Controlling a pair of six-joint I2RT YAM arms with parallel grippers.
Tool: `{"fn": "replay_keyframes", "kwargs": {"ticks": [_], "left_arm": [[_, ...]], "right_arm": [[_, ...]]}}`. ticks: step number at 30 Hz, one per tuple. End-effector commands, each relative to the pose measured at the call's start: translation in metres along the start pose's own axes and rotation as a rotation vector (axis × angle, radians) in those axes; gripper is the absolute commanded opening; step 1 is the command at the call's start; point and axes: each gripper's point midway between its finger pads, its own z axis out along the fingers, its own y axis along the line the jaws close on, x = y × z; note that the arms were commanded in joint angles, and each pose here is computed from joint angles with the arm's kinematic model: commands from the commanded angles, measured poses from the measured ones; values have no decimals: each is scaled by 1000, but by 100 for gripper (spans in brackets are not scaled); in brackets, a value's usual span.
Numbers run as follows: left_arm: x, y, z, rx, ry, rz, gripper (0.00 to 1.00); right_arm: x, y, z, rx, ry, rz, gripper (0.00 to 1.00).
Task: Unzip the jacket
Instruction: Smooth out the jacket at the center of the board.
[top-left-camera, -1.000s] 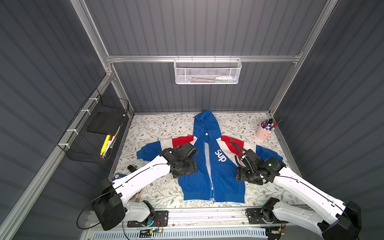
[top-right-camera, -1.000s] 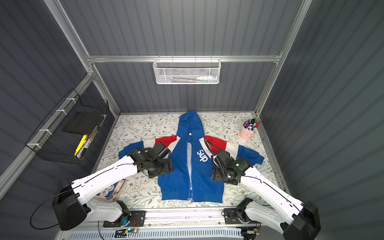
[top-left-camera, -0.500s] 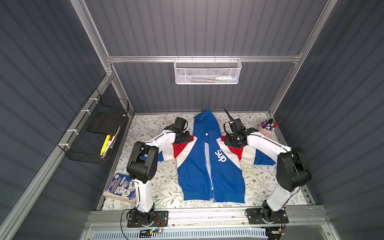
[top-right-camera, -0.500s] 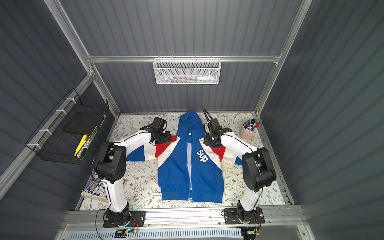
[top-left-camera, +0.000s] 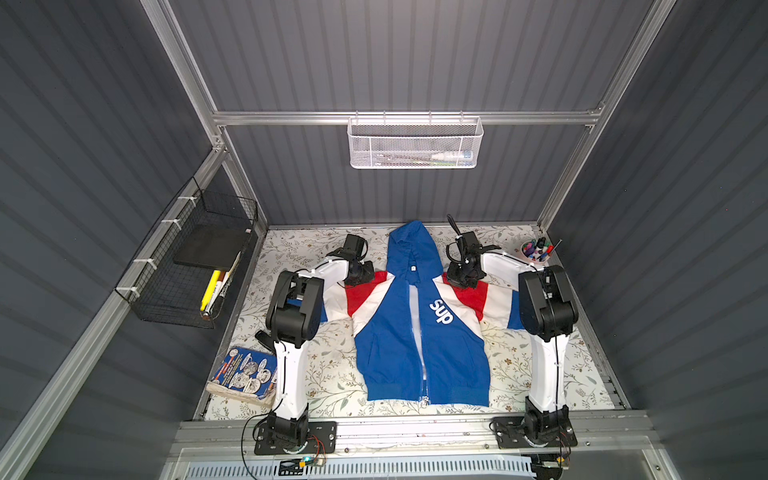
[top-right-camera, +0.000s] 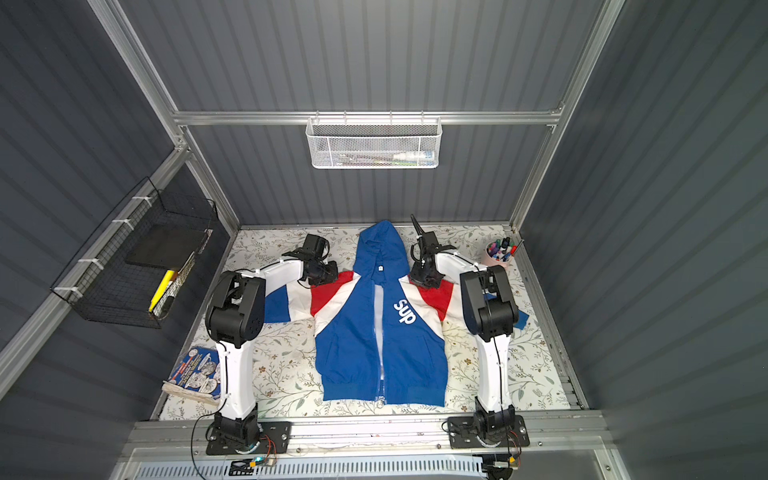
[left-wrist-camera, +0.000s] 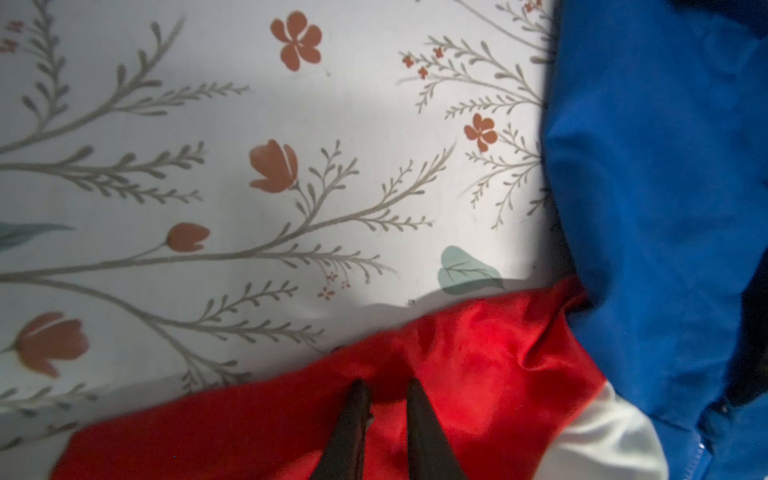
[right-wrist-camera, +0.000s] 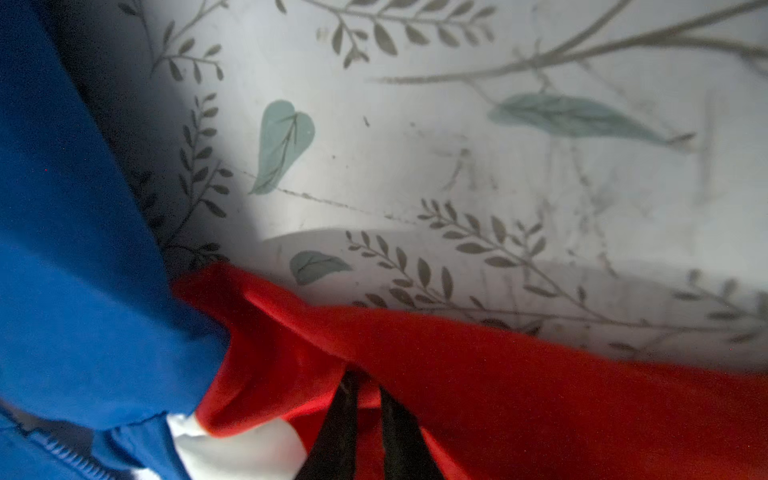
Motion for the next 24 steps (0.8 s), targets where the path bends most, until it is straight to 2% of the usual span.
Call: {"fn": "replay_keyframes", "kwargs": {"ticks": [1,6,11,15,18,21,24], "left_arm": [[31,40,24,-104,92,-24,20],[35,62,30,-145,106,-52,20],[31,70,36,-162,114,-46,19],[26,65,37,-142,112,-37,19],[6,51,28,-98,82,-23,20],[-30,26,8,-30,21,18,29],[-78,-3,-29,44,-104,77,47]], "right_arm": [[1,-18,11,53,34,13,17],[-4,-32,20,85,56,42,17],[-7,-41,26,111,67,54,17],[-8,-44,28,102,76,57,17],[-14,-31,18,49,64,34,17],[-31,-11,-10,-20,-4,2,19],[-47,3,-51,-63,-97,-40,32]]}}
